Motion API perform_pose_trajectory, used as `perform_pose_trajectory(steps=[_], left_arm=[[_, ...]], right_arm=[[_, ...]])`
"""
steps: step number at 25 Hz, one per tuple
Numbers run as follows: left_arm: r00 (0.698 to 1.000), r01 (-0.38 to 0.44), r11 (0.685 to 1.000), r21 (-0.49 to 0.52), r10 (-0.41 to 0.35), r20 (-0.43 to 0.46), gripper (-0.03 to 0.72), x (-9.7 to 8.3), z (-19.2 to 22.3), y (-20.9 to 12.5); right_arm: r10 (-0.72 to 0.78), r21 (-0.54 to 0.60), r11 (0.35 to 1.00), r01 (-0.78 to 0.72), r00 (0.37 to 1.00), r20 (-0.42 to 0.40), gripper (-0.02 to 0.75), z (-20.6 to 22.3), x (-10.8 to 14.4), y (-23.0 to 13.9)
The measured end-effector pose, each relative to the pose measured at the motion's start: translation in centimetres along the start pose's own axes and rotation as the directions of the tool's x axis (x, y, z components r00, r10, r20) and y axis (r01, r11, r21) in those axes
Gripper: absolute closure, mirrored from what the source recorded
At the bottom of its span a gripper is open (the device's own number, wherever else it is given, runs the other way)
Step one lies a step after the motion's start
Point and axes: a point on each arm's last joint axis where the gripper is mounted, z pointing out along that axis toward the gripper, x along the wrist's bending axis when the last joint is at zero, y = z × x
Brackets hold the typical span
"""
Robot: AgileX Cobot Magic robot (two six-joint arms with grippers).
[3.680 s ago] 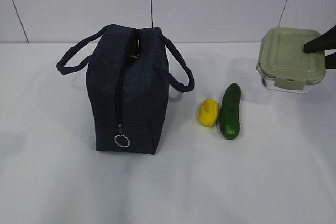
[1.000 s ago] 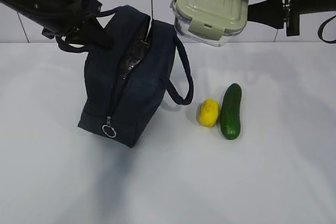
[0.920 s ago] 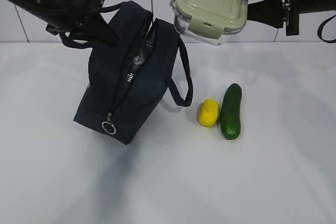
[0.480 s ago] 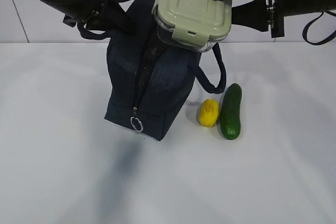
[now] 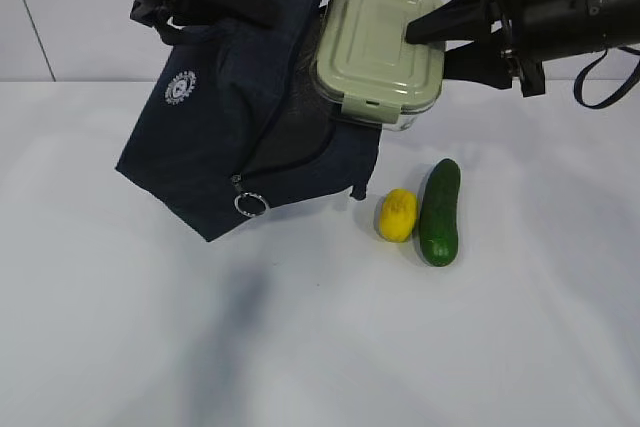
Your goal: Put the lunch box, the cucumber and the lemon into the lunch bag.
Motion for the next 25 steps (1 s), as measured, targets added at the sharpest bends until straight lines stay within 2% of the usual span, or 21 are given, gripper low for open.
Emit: perform_pose_trajectory(steps=[4,9,15,20,25], left_arm=[[0.999,-0.006,1.0,-0.01,0.006,0.038,0.694,-0.3,0.0,0.1],[0.997,0.015,0.999,-0.03,-0.013,0.072,0.694,-0.7,0.0,0.3],[0.994,0.042,0.998,-0.053,-0.037,0.101,0.694,-0.7,0.1,0.5],[0.983,0.131,0.99,-0.046,-0.124,0.136,0.694,1.3,2.1,0.5],[0.974,0.19,0.981,-0.03,-0.185,0.131,0.695,3.3,3.8,0.2]], right_arm=[[0.035,0.045,0.998,-0.034,0.999,-0.02,0.367,2.0,-0.6,-0.6],[0.044,0.092,0.995,-0.037,0.995,-0.085,0.367,5.2,0.2,-1.9],[0.03,0.054,0.998,-0.025,0.996,-0.086,0.367,6.2,0.1,-1.9],[0.091,0.004,0.996,-0.091,0.993,-0.08,0.367,7.5,-1.8,-1.5],[0.108,-0.009,0.994,-0.109,0.992,-0.068,0.367,8.5,-3.6,-1.6]])
